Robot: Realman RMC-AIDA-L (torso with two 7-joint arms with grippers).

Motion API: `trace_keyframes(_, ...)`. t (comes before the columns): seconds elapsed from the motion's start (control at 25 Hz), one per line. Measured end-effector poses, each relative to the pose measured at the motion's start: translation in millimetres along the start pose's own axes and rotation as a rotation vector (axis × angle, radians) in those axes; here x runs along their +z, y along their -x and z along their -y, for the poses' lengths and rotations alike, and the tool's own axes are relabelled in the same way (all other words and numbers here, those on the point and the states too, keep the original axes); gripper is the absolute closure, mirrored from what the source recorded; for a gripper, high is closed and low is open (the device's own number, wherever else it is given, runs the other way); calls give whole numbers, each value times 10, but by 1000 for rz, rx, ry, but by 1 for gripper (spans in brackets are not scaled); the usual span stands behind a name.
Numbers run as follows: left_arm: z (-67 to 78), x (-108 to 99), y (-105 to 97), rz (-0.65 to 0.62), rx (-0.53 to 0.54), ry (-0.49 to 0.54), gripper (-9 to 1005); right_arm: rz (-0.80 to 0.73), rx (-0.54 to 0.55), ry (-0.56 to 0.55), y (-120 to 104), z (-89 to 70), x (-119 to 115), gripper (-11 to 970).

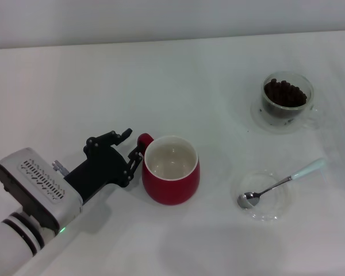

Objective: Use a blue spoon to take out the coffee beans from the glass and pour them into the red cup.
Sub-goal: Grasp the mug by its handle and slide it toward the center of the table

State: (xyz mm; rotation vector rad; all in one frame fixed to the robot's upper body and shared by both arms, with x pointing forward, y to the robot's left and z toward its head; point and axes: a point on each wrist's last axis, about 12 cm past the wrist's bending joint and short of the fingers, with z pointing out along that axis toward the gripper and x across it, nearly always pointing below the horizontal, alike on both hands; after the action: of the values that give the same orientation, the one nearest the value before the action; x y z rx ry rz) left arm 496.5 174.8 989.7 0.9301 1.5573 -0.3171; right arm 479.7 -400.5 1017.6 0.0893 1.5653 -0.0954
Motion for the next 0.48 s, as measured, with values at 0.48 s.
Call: trace_keyframes(0.48, 12, -98, -10, 38, -17, 25, 404, -6, -4, -9, -14, 36, -45, 139)
